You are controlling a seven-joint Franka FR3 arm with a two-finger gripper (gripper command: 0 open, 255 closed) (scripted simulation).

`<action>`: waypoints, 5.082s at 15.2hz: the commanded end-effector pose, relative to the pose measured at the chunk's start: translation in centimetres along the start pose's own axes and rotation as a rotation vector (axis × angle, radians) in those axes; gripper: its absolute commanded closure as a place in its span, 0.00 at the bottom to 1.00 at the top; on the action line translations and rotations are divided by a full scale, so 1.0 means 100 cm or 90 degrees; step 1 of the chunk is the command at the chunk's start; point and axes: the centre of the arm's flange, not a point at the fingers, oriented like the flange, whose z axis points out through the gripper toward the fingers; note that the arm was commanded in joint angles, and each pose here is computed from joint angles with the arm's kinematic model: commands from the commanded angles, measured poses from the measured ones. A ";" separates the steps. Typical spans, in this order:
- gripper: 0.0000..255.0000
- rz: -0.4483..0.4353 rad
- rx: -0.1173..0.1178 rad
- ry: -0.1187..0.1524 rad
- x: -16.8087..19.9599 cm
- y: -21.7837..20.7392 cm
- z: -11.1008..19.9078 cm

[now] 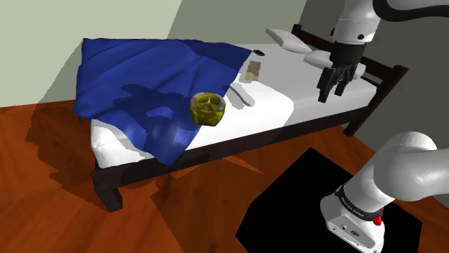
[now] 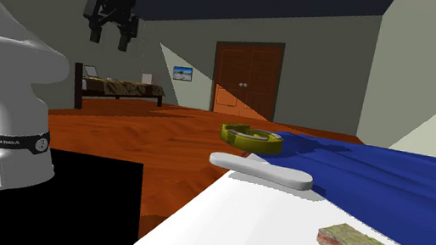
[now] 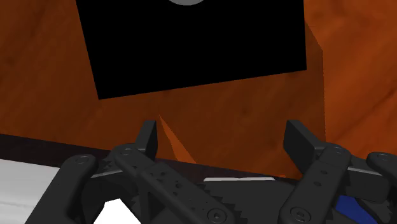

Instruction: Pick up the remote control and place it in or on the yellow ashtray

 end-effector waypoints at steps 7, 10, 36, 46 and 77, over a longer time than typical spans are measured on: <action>0.00 0.009 0.001 0.021 0.070 0.001 0.025; 0.00 0.014 0.001 0.032 0.106 0.002 0.036; 0.00 0.054 0.004 0.122 0.412 0.019 0.109; 0.00 0.054 0.004 0.122 0.419 0.019 0.148; 1.00 0.054 0.004 0.122 0.404 0.021 0.065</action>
